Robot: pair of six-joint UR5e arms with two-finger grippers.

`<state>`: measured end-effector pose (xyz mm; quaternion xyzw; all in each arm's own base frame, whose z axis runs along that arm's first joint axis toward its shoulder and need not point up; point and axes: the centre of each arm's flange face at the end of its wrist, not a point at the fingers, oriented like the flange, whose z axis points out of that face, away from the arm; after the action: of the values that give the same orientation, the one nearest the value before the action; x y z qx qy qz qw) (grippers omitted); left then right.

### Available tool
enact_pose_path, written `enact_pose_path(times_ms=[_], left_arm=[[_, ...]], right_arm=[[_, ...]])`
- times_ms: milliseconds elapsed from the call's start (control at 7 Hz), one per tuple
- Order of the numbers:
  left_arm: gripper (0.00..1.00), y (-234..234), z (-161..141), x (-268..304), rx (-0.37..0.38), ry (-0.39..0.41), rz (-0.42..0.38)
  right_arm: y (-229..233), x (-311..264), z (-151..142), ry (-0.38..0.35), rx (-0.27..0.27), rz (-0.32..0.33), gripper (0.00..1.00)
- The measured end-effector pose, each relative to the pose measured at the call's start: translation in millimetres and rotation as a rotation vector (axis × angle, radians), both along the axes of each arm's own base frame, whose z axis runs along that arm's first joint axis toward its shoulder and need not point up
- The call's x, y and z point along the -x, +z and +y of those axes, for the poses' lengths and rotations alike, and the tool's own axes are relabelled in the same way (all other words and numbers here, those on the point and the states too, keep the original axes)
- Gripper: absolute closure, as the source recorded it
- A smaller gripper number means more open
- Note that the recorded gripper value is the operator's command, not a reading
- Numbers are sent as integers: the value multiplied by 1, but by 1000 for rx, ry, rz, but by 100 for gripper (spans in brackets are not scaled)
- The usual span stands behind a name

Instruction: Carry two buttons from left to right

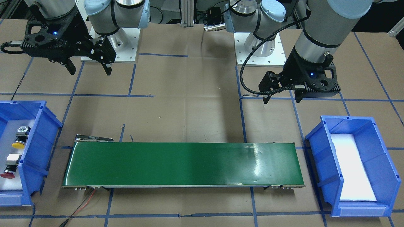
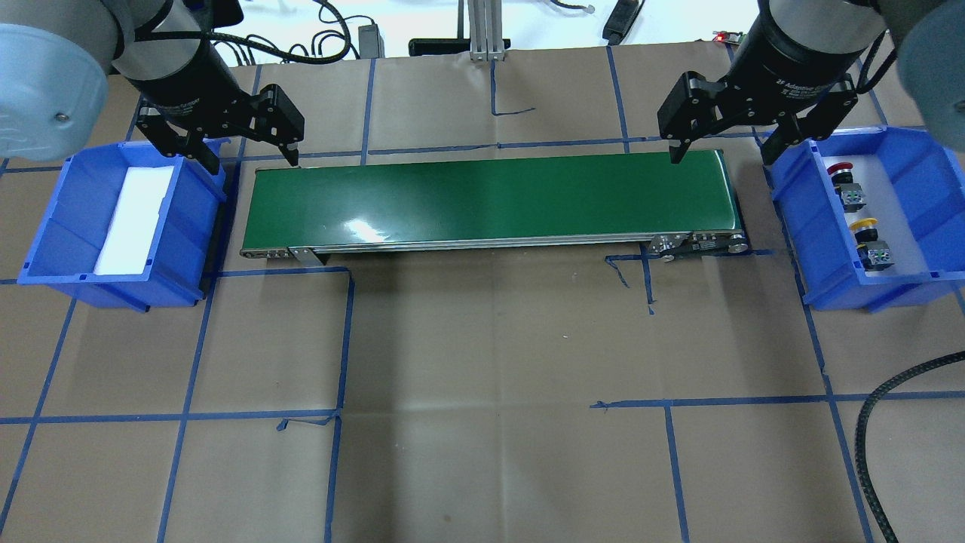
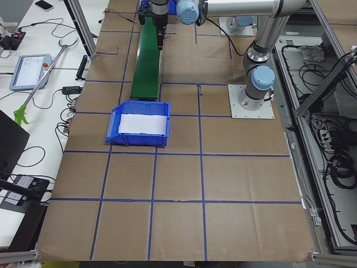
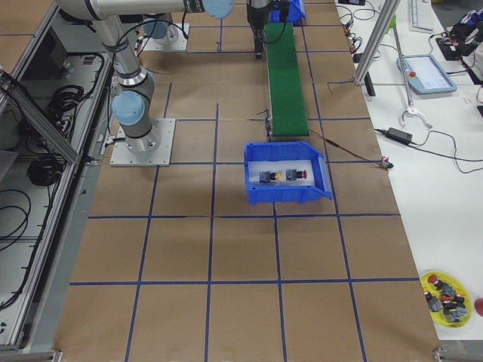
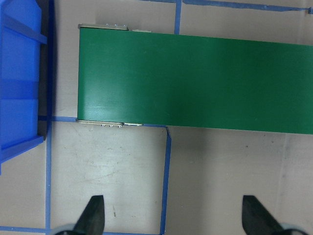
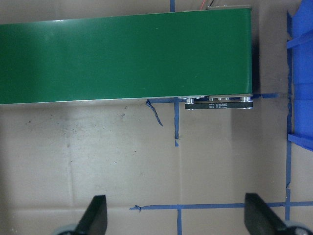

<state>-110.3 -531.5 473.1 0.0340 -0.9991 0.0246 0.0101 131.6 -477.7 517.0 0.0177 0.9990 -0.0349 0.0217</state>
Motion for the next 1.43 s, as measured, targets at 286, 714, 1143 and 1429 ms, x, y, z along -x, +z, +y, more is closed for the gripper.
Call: enact_pose_path(times_ms=[286, 714, 1143, 1429], left_arm=[[0, 0, 0, 0, -1, 0, 1], [0, -1, -1, 0, -1, 0, 1], [0, -3, -2, 0, -7, 0, 1], [0, -5, -3, 0, -9, 0, 0]], right_arm=[[1, 0, 0, 4, 0, 3, 0], [0, 0, 0, 4, 2, 2, 0], [0, 0, -1, 4, 4, 2, 0], [0, 0, -1, 4, 4, 2, 0]])
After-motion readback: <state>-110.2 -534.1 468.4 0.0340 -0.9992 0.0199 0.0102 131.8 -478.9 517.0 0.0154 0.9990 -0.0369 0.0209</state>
